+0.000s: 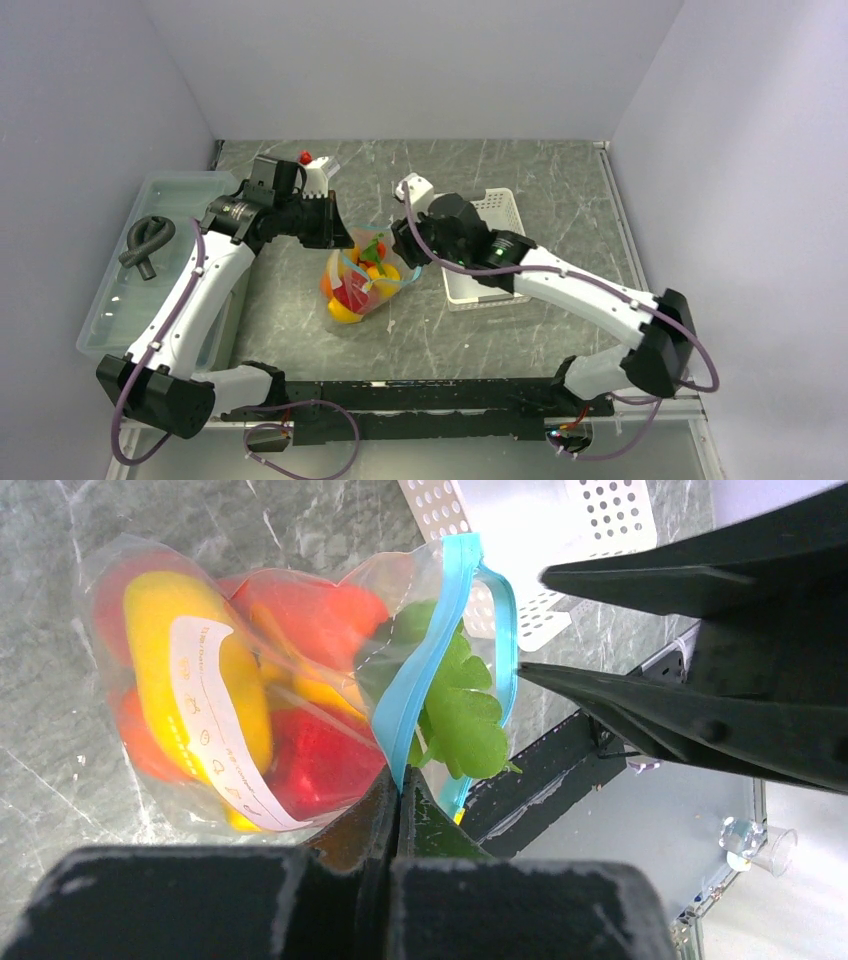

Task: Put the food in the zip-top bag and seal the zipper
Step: Place the fake vegetable in the zipper food storage bag, then zip the zipper food storage bag at the center of the board.

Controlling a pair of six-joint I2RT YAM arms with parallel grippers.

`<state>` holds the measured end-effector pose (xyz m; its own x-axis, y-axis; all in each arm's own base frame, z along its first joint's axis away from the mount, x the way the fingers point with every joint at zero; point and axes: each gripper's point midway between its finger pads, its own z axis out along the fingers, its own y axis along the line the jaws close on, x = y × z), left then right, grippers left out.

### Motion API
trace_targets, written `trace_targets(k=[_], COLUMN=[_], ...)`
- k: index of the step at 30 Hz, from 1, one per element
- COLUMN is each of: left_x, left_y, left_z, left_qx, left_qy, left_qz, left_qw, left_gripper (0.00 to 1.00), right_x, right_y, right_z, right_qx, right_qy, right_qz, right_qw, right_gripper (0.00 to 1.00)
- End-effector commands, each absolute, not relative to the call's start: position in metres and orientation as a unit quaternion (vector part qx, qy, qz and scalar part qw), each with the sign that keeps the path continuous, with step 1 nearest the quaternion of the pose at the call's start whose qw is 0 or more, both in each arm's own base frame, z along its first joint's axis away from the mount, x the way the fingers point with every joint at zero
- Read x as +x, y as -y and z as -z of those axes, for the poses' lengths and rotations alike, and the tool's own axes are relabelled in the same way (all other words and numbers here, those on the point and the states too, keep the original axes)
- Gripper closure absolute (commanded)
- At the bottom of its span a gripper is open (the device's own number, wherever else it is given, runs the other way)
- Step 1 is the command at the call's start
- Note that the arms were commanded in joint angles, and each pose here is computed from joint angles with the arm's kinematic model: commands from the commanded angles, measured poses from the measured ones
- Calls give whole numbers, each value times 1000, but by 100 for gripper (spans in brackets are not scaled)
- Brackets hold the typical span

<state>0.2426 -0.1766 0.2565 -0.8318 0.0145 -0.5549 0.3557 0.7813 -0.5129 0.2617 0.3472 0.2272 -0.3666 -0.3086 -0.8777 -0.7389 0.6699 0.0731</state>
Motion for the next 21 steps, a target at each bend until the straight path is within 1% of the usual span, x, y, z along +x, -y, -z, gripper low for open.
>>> trace_targets(k=[1,4,6,9,13,16,21], left_x=[249,248,248,248,250,252,254], left_y=[185,186,188,188,187,186,183], left_z=[-267,-269,-270,-272,-275,-280,-288], left_qx=[117,117,113,109,93,78,51], left_qy=[-889,-887,-885,-884,-883,-879,-873], left_qz=[335,338,343,345,346,347,350], left_qw=[290,292,292,295,304,316,336], left_gripper=[100,100,100,100,100,100,100], right_x=[259,255,250,244,236,223,204], right_y=[-331,-317,-311,-307,-304,-308,-314], right_z=[-267,-281,-283,-279,-269,-269,-264], right_qx=[-333,-307,-294,-288,-274,-268,-255], right_qy=[-744,-732,-730,-738,-770,-782,-798], right_qz=[-242,-250,-260,-269,-275,-302,-341], right_qw=[526,554,560,548,506,474,426], right_gripper=[49,42,39,39,42,45,45])
